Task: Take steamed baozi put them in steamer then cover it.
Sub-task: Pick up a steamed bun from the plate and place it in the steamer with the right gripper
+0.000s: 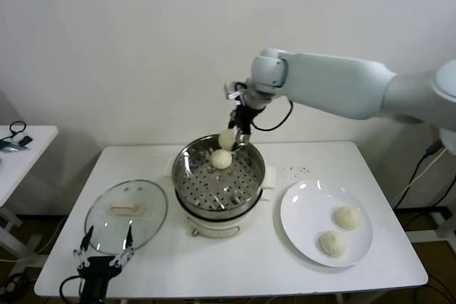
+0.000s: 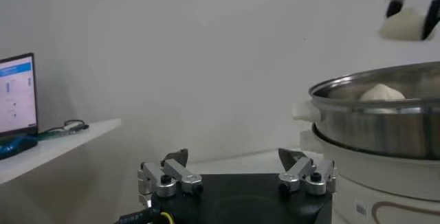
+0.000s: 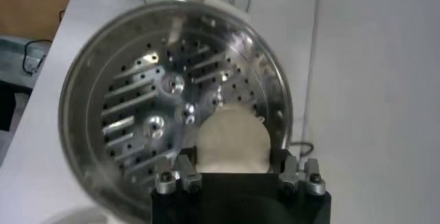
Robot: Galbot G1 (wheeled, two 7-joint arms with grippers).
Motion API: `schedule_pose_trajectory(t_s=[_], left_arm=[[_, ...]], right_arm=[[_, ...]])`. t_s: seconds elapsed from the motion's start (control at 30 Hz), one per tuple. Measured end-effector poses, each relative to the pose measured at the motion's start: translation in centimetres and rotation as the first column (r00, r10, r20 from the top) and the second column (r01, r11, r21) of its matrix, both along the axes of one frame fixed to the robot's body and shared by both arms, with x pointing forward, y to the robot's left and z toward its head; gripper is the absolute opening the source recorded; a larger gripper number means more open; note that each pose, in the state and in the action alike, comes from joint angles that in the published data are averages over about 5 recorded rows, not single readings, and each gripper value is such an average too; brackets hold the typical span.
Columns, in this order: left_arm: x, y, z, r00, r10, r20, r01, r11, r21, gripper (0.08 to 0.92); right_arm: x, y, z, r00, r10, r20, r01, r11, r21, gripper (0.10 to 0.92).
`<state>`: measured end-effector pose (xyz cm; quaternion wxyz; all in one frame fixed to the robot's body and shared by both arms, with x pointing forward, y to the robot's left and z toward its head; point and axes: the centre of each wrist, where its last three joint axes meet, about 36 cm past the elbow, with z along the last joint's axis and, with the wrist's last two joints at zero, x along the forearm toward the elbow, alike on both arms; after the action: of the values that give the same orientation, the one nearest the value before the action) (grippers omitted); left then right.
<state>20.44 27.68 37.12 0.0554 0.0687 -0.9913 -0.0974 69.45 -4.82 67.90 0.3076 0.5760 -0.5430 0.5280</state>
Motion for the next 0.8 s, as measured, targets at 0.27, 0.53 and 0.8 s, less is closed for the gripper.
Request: schedule_pose_trajectory(t_s=[0.27, 0.53, 0.8], left_arm=[[0.0, 0.0, 0.2, 1.0, 0.002, 0.001, -0.002, 1.0, 0.003, 0.823], [0.1, 0.2, 0.1, 1.0, 0.005, -0.002, -0.005, 1.0, 0.005, 0.823], [0.2, 0.2, -0.2, 1.0, 0.008, -0.005, -0.008, 1.0, 0.005, 0.823]], right_arm=[[-0.9, 4.3, -3.5, 0.998, 0.053, -0.033, -0.054, 0.998, -0.017, 0.679], [-1.5, 6.0, -6.7, 0.995, 0.076, -0.062, -0.078, 0.996, -0.037, 0.679], [-1.8, 7.0, -8.8, 0.993, 0.088, -0.076, -0.092, 0.995, -0.045, 0.679]])
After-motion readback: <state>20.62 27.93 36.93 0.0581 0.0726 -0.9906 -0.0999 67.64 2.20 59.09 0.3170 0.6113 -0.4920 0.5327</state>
